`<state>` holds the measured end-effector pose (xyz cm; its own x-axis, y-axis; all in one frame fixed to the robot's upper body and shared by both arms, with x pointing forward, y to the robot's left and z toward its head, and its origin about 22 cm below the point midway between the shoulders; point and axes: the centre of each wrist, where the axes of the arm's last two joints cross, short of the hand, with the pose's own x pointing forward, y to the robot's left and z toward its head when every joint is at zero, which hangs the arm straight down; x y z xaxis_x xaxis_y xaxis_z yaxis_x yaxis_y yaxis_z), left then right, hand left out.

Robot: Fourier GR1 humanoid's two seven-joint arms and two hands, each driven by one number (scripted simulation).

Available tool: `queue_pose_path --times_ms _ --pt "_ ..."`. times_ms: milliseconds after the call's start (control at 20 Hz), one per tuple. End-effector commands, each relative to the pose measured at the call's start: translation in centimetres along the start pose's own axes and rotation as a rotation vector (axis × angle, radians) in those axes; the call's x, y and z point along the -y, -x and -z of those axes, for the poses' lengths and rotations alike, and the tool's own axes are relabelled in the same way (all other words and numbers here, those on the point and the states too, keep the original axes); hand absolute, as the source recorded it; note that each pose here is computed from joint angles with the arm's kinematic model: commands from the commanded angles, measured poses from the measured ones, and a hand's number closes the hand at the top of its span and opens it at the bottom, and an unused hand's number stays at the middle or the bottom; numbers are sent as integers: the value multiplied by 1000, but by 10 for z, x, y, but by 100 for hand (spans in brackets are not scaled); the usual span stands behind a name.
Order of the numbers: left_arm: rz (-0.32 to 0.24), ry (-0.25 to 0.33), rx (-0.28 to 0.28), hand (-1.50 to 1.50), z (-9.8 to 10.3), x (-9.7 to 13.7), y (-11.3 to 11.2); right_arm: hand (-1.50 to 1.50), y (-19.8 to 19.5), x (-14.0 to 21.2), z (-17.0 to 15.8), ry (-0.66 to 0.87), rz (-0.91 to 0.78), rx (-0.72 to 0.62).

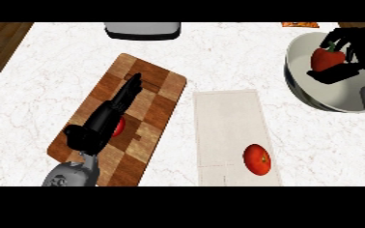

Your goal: Pick the bell pepper from the placemat and place it in the bowl

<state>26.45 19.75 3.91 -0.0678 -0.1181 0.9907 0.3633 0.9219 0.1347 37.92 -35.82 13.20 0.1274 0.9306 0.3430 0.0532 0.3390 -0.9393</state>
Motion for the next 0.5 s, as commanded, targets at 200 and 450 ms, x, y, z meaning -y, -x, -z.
queue_pose_path --times_ms 200,450 --pt "-1 -24 -1 0 -4 5 -3 -150 14 -19 26 -52 164 98" --pt "1 -16 -9 0 -3 -15 7 -150 18 10 33 100 318 96"
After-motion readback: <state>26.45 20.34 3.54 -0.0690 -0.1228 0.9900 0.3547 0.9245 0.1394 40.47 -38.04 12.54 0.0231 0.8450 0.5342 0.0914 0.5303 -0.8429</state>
